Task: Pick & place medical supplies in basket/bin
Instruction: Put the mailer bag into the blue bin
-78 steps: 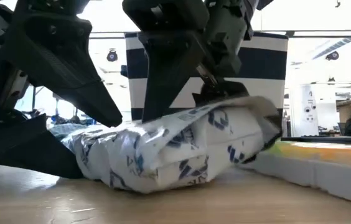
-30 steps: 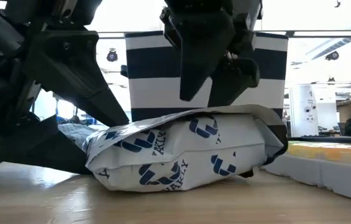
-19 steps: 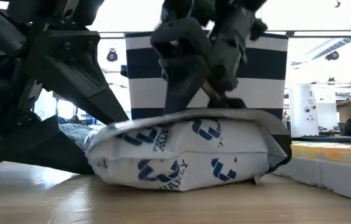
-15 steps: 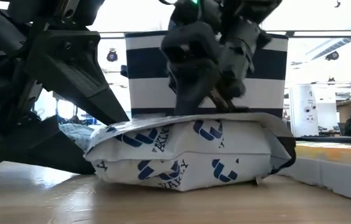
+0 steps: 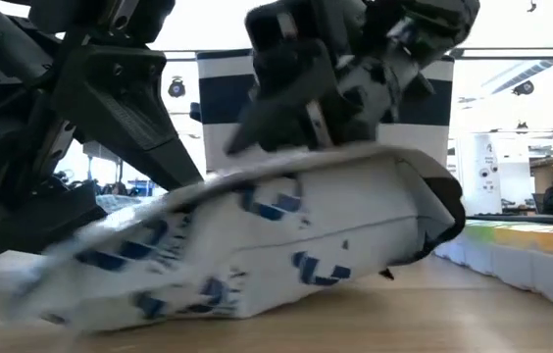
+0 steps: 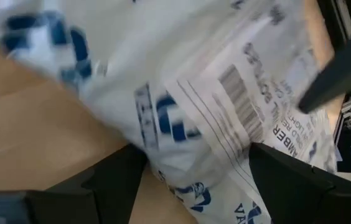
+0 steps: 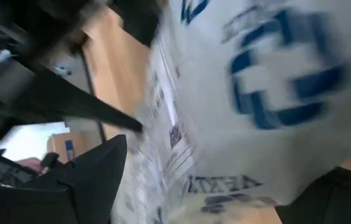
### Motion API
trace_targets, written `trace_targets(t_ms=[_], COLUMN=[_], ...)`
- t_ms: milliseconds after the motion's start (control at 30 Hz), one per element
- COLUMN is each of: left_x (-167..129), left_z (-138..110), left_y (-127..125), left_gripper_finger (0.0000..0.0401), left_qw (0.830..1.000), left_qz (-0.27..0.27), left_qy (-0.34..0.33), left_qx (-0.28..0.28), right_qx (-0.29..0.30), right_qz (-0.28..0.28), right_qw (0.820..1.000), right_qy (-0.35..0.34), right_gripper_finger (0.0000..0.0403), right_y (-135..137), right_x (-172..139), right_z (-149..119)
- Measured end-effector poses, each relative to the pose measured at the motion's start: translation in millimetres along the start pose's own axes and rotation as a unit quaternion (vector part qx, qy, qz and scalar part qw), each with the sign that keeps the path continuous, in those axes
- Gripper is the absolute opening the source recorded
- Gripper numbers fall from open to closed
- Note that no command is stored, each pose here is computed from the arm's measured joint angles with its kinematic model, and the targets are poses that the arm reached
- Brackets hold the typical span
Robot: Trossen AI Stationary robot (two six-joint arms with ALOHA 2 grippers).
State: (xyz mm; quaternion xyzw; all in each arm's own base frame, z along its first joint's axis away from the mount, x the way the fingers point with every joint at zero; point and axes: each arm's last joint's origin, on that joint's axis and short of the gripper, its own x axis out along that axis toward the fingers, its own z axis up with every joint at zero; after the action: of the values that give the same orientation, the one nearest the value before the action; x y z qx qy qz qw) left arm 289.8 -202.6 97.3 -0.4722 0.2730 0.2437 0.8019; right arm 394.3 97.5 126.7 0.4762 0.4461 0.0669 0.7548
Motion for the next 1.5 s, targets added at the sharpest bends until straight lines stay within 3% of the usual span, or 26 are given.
trace_targets(t_ms=[233,367,533,667,900,1033,1300,1500], left_x=[2.9,3.0,2.8,3.8,-0.8,-14.3,-53.9,-63.7], left_z=[4.0,5.0,6.8,9.3,6.3,-3.2,-17.4,-13.0], left_y=[-2.9,-7.8,-15.7,-17.6,-18.6,-21.9,-37.4,-43.5], left_gripper_finger=[0.0272,0.0272,0.0272,0.0272,0.0272,0.0272,0.0272,0.0272], left_qw=[1.000,1.000,0.999,0.998,0.998,0.997,0.993,0.992], left_qz=[-0.012,-0.018,-0.026,-0.026,-0.029,-0.045,-0.103,-0.119], left_qy=[-0.004,-0.011,-0.041,-0.051,-0.055,-0.052,-0.041,-0.042], left_qx=[-0.014,-0.002,0.015,0.014,0.032,0.045,0.041,0.032], right_qx=[-0.037,-0.036,-0.037,-0.042,-0.075,-0.101,-0.153,-0.189], right_qz=[-0.005,-0.054,-0.064,-0.067,-0.074,-0.080,-0.062,-0.059], right_qw=[0.999,0.998,0.997,0.997,0.994,0.991,0.976,0.932], right_qy=[-0.010,0.008,0.014,0.012,-0.005,-0.021,-0.143,-0.305], right_gripper_finger=[0.0329,0.0329,0.0319,0.0279,0.0172,0.0155,0.0174,0.0173], right_y=[22.2,17.3,12.9,13.4,19.0,28.6,74.9,111.0], right_x=[-2.1,-3.1,-2.9,-2.8,-6.8,-16.4,-74.0,-157.0], right_z=[9.5,4.8,2.6,2.3,4.7,3.1,8.0,14.6])
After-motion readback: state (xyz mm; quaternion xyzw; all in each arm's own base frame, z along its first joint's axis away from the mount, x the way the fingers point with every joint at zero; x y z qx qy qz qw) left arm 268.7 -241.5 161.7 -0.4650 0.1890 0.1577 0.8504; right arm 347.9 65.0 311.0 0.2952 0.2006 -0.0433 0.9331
